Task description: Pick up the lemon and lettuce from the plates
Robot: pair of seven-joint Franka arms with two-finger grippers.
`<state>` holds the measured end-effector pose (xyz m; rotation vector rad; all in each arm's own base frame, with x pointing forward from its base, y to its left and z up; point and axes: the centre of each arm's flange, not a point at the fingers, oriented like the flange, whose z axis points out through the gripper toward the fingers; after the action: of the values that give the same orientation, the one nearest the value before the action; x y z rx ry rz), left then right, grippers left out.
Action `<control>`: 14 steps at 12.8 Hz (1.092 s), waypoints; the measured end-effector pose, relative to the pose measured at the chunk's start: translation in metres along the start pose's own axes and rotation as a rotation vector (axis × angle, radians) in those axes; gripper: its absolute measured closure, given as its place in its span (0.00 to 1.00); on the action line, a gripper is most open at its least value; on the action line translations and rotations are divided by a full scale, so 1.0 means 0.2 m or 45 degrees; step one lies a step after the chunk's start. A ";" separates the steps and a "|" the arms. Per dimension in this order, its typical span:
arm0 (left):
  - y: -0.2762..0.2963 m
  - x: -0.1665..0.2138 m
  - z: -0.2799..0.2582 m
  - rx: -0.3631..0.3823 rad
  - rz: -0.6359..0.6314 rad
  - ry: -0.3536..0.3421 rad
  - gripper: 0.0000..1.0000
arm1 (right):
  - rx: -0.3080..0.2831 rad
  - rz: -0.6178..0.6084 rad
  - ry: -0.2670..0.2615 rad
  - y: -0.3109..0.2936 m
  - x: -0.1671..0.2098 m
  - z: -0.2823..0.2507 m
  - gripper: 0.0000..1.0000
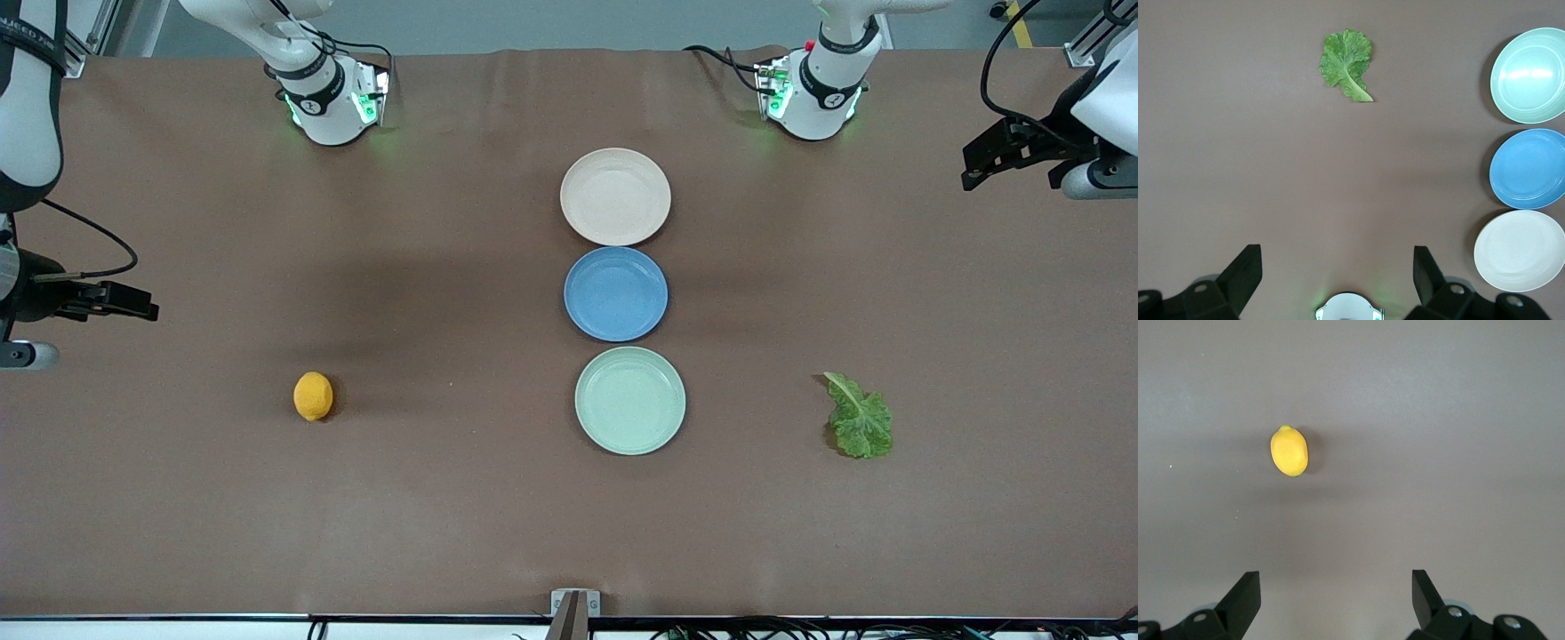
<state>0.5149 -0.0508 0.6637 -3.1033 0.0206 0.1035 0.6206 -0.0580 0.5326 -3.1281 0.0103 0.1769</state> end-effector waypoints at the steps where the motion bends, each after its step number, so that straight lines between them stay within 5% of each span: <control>1: 0.00 0.00 0.00 0.000 0.000 0.000 0.00 | -0.017 -0.007 0.009 -0.01 0.00 -0.02 0.00; 4: 0.00 0.00 0.00 0.000 0.000 -0.001 0.00 | -0.076 -0.021 0.024 -0.01 0.00 -0.07 0.00; 14: 0.00 0.00 0.01 0.000 0.000 -0.003 0.00 | -0.058 -0.075 -0.084 -0.16 -0.05 -0.07 0.00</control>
<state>0.5149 -0.0509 0.6626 -3.1029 0.0209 0.1072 0.6122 -0.0262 0.5476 -3.1607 -0.0877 0.2834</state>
